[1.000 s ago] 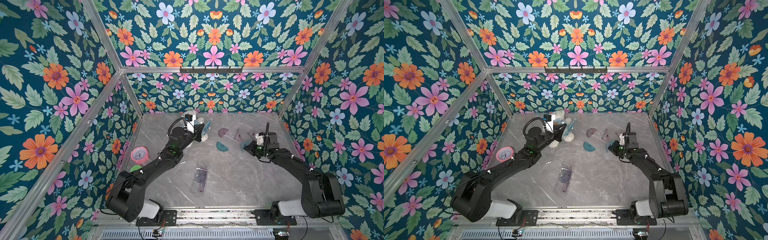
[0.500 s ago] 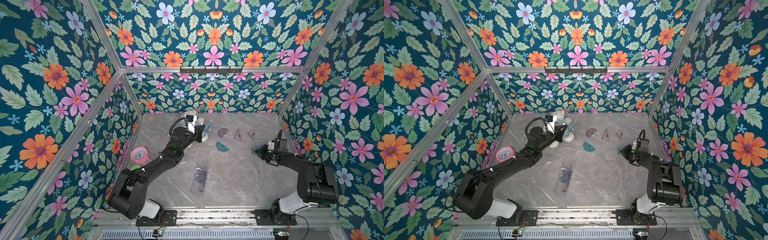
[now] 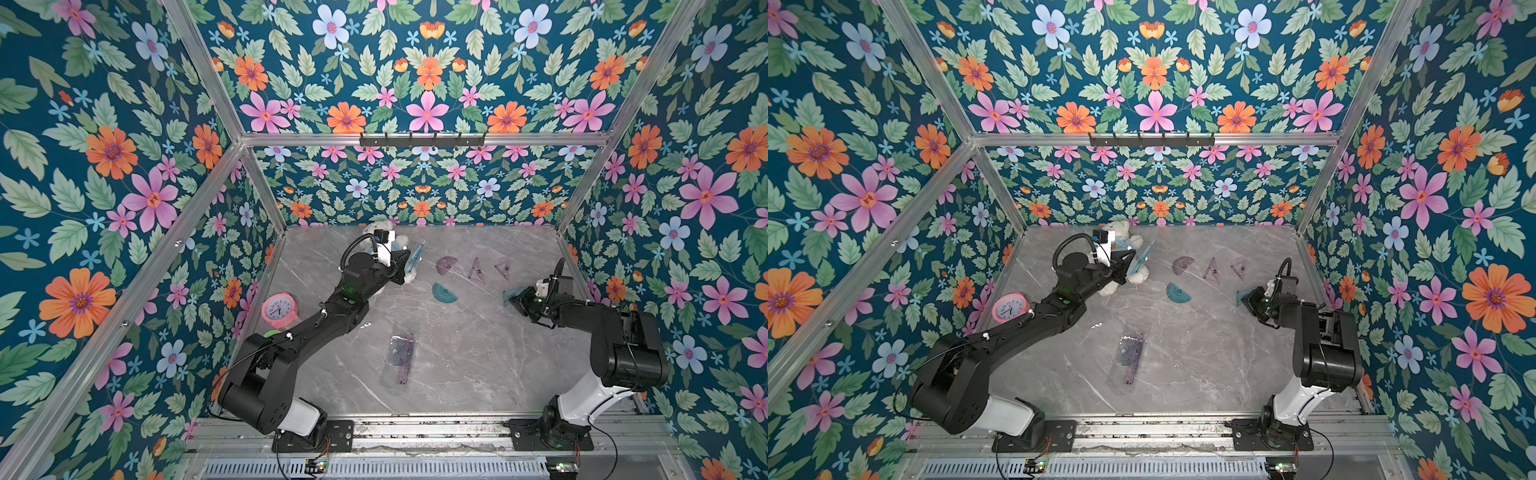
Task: Open the ruler set and take out the ruler
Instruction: Place the ruler at the center of the board, then take out the ruler from the ruler set bag.
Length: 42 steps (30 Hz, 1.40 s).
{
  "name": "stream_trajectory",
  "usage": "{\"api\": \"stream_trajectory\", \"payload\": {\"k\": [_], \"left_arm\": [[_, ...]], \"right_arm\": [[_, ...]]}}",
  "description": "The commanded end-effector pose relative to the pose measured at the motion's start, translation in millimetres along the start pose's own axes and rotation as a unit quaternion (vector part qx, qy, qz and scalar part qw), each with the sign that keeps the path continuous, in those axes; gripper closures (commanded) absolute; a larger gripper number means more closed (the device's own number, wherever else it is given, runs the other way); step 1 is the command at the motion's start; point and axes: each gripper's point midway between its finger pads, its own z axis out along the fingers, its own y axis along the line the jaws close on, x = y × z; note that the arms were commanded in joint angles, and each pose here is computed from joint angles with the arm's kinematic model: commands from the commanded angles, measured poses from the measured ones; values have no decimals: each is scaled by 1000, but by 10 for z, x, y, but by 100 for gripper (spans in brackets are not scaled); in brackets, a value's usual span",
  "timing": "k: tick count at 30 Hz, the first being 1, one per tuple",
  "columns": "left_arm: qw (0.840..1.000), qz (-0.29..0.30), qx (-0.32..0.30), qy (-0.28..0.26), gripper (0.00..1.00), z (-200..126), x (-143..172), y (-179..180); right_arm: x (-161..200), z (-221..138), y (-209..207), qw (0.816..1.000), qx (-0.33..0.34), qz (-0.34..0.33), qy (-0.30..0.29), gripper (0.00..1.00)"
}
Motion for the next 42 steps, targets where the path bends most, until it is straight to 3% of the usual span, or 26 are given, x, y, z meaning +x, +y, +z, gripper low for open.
{"api": "stream_trajectory", "payload": {"k": [1, 4, 9, 12, 16, 22, 27, 33, 42], "left_arm": [[1000, 7, 5, -8, 100, 8, -61, -24], [1000, 8, 4, -8, 100, 6, -66, -26], [1000, 7, 5, -5, 100, 24, -56, -23], [1000, 3, 10, 4, 100, 57, 1, -31], [1000, -4, 19, 12, 100, 121, 53, -54], [999, -1, 37, 25, 100, 254, 111, -208], [998, 0, 57, 34, 100, 338, 187, -366], [997, 7, 63, 38, 100, 372, 267, -466], [997, 22, 60, 44, 100, 418, 311, -524]], "right_arm": [[1, -3, -7, 1000, 1, 10, 0, 78], [11, -58, -15, 1000, 8, 10, -6, 68], [2, -309, 127, 1000, 9, -1, -30, 64], [136, -500, 635, 997, -14, -73, -32, 64], [565, -678, 1581, 977, -68, -200, -13, 67], [1002, -730, 2368, 954, -156, -254, 25, 78], [1190, -605, 2653, 947, -200, -244, 65, 89], [1492, -508, 2923, 936, -221, -253, 103, 89], [1552, -404, 2979, 935, -217, -255, 113, 86]]}}
